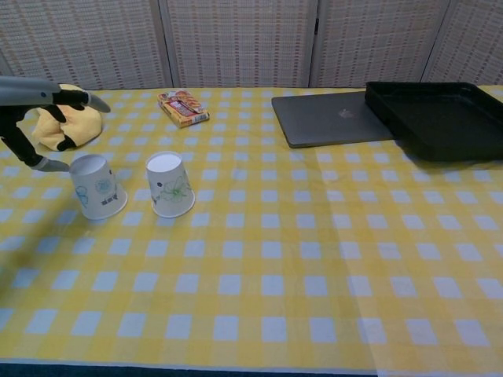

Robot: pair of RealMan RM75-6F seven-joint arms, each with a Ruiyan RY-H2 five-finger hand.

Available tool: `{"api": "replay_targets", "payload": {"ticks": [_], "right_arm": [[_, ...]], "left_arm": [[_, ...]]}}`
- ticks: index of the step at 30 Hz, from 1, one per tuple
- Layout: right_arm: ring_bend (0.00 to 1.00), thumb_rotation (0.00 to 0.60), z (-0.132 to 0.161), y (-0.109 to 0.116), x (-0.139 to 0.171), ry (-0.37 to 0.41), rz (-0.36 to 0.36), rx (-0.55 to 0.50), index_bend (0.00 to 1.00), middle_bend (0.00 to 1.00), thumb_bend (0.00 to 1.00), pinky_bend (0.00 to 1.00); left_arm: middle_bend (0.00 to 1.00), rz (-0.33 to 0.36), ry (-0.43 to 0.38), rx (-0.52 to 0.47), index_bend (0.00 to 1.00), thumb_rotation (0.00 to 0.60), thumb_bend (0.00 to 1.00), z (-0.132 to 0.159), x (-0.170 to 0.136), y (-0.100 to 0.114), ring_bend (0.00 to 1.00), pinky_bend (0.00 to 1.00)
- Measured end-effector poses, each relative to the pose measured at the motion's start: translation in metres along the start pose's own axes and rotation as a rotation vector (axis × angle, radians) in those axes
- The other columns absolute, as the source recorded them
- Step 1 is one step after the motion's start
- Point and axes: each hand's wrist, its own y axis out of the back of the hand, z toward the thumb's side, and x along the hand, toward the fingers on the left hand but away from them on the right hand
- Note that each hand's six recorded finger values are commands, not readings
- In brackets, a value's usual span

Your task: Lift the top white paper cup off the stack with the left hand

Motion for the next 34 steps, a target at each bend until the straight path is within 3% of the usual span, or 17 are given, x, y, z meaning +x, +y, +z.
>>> {"api": "replay_targets", "payload": {"ticks": [4,11,15,20,26,34], "right_arm": [[0.00,0.600,0.001,0.001,0.002,0.006,-0.005,-0.004,0.03,0.00,0.22,0.00],[0.00,0.600,0.003,0.001,0.005,0.018,-0.006,-0.001,0.03,0.00,0.22,0.00],[0.00,0.600,0.005,-0.002,0.006,0.019,0.002,0.009,0.03,0.00,0.22,0.00],[0.00,0.600,0.009,-0.005,0.007,0.015,0.000,0.023,0.03,0.00,0.22,0.00],[0.00,0.600,0.007,-0.009,0.002,-0.005,0.011,0.030,0.03,0.00,0.22,0.00],[0.00,0.600,0.009,-0.011,-0.001,0.001,0.012,0.041,0.03,0.00,0.22,0.00]], "left_arm": [[0.00,0.049,-0.004,0.004,0.05,0.600,0.32,0.005,-0.027,0.014,0.00,0.18],[0.00,0.228,0.021,0.022,0.04,0.600,0.32,-0.009,-0.098,0.027,0.00,0.18],[0.00,0.362,0.071,0.012,0.04,0.600,0.32,-0.031,-0.145,0.023,0.00,0.18],[0.00,0.520,0.191,0.037,0.05,0.600,0.32,-0.073,-0.196,0.004,0.00,0.18],[0.00,0.559,0.297,-0.005,0.06,0.600,0.32,-0.114,-0.228,-0.037,0.00,0.18],[0.00,0.638,0.324,-0.012,0.06,0.600,0.32,-0.113,-0.250,-0.041,0.00,0.18]]}}
